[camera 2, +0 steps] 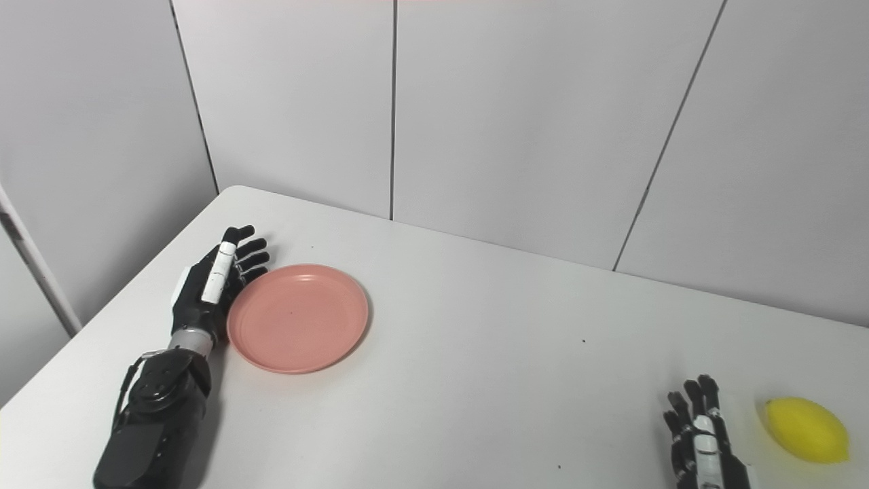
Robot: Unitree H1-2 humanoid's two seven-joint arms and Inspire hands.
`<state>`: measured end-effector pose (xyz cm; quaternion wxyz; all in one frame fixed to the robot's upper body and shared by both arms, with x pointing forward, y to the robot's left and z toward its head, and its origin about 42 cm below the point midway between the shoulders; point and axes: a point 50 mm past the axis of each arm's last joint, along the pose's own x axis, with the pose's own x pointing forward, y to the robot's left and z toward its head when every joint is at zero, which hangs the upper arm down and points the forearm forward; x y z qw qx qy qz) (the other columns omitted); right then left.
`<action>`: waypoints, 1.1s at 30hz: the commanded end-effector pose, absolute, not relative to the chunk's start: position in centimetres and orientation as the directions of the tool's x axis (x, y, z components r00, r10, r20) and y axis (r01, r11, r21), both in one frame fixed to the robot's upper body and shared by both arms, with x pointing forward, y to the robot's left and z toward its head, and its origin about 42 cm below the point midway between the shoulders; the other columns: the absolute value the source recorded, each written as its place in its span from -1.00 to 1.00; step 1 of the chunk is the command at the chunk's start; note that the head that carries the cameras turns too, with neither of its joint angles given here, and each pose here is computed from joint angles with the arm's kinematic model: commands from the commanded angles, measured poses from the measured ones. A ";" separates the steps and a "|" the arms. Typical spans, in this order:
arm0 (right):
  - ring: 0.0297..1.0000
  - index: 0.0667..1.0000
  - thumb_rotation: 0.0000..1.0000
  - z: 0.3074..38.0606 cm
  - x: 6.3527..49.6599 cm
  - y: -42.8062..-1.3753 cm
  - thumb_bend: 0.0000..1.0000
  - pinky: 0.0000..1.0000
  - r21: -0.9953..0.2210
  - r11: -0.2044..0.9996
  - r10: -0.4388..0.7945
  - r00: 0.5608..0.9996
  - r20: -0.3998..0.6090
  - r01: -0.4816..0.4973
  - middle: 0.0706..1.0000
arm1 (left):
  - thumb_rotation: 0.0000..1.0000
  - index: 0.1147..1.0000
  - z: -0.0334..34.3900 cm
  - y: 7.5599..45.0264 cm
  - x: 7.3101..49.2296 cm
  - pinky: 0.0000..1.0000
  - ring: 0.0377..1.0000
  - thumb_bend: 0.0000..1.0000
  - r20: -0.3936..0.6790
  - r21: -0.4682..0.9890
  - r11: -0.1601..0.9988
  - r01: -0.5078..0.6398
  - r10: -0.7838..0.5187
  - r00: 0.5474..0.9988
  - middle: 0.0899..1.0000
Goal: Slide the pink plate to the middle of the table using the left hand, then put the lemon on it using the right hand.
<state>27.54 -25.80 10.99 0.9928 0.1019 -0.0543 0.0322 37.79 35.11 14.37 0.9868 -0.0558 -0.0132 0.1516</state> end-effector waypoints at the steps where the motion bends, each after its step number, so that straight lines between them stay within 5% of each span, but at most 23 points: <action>1: 0.95 1.00 0.62 8.1 25.7 -24.4 0.27 1.00 0.258 0.965 0.047 0.999 0.023 -0.051 0.98 | 0.56 0.44 15.4 34.7 38.1 0.45 0.46 0.95 0.031 -0.100 0.953 -0.285 0.289 0.957 0.43; 33: 0.94 1.00 0.50 8.1 25.8 -24.0 0.25 1.00 0.282 0.958 0.049 0.999 0.020 -0.053 0.99 | 0.54 0.39 16.7 31.9 38.2 0.43 0.40 1.00 0.010 -0.112 0.971 -0.211 0.213 0.977 0.40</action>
